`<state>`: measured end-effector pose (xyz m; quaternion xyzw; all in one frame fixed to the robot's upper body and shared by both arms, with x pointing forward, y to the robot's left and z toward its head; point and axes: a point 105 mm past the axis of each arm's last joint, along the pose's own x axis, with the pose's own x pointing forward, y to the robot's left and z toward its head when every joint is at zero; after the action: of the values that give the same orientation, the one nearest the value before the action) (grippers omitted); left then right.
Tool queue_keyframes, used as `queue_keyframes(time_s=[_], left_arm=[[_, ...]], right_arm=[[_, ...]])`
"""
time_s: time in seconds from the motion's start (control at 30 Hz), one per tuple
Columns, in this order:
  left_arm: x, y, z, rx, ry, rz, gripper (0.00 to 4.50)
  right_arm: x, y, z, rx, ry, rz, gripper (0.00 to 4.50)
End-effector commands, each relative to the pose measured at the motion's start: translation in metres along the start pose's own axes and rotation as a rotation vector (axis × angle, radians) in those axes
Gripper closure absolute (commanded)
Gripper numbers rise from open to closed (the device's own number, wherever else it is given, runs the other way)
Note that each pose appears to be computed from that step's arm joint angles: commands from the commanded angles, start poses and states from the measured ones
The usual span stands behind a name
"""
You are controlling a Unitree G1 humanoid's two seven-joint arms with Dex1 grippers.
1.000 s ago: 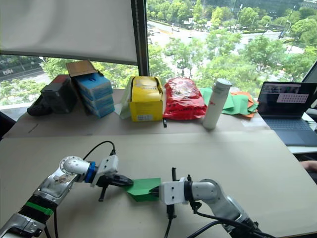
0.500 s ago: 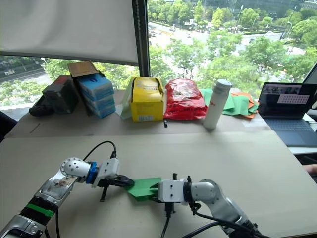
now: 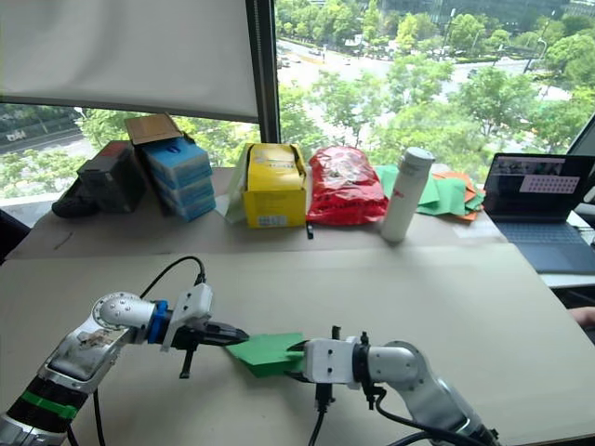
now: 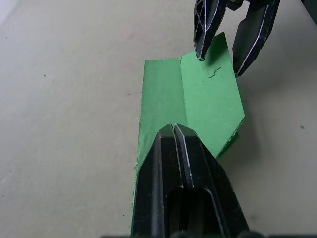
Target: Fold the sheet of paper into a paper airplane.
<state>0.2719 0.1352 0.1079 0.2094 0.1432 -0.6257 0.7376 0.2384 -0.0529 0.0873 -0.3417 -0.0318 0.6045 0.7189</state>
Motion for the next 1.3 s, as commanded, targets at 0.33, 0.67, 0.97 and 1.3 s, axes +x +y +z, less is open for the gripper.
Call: queue_keyframes(time_s=[0.33,0.67,0.97,1.3], left_arm=[[0.019,-0.004,-0.029,0.039,0.112,0.010,4.50],[0.021,-0.003,-0.044,0.054,0.157,0.038,4.50],[0.019,0.001,-0.047,0.064,0.167,0.058,4.50],[0.018,0.002,-0.050,0.079,0.167,0.069,4.50]], right_arm=[[-0.002,-0.008,0.008,-0.049,-0.013,-0.022,2.71],[0.004,-0.012,0.003,-0.068,0.003,-0.002,2.71],[0.009,-0.015,0.002,-0.070,0.006,0.054,4.48],[0.025,-0.039,-0.016,0.098,0.081,0.029,4.48]])
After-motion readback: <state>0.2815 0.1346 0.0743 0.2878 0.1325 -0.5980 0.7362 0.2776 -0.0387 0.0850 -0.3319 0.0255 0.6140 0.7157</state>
